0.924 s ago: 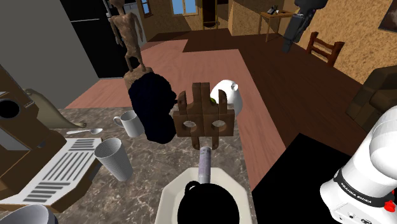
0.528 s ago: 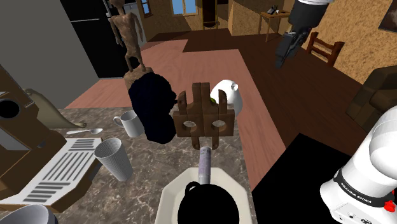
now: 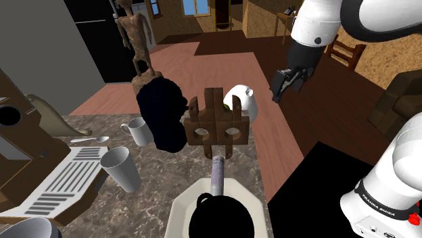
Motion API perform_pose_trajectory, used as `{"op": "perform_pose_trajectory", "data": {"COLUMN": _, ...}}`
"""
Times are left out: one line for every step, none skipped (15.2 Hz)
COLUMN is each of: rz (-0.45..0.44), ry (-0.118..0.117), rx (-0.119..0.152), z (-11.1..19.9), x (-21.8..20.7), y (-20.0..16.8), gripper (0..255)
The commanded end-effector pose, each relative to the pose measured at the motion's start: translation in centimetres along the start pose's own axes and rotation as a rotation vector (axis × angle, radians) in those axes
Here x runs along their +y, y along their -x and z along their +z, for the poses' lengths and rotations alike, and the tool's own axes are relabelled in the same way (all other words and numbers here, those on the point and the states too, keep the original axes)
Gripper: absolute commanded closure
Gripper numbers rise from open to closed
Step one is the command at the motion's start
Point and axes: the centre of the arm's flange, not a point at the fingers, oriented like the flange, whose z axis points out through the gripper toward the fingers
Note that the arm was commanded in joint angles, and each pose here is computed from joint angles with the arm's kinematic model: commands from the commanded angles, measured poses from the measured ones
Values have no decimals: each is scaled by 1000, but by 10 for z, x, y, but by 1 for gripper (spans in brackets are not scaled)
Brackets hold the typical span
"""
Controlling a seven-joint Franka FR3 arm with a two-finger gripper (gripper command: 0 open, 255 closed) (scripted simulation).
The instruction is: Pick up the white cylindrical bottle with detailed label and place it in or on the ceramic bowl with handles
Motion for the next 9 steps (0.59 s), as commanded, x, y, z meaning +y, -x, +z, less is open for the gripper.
{"op": "perform_pose_trajectory", "data": {"rz": 51, "ry": 0, "rx": -2, "z": 16, "x": -20, "y": 10, "gripper": 0}}
{"op": "perform_pose_trajectory", "data": {"rz": 74, "ry": 0, "rx": -3, "z": 24, "x": -30, "y": 12, "gripper": 0}}
{"op": "perform_pose_trajectory", "data": {"rz": 97, "ry": 0, "rx": -4, "z": 32, "x": -41, "y": 15, "gripper": 0}}
{"op": "perform_pose_trajectory", "data": {"rz": 120, "ry": 0, "rx": -5, "z": 40, "x": -51, "y": 17, "gripper": 0}}
{"op": "perform_pose_trajectory", "data": {"rz": 142, "ry": 0, "rx": -7, "z": 48, "x": -61, "y": 18, "gripper": 0}}
{"op": "perform_pose_trajectory", "data": {"rz": 165, "ry": 0, "rx": -8, "z": 56, "x": -72, "y": 20, "gripper": 0}}
{"op": "perform_pose_trajectory", "data": {"rz": 188, "ry": 0, "rx": -9, "z": 63, "x": -82, "y": 21, "gripper": 0}}
{"op": "perform_pose_trajectory", "data": {"rz": 211, "ry": 0, "rx": -10, "z": 71, "x": -93, "y": 23, "gripper": 0}}
{"op": "perform_pose_trajectory", "data": {"rz": 234, "ry": -1, "rx": -12, "z": 79, "x": -103, "y": 24, "gripper": 0}}
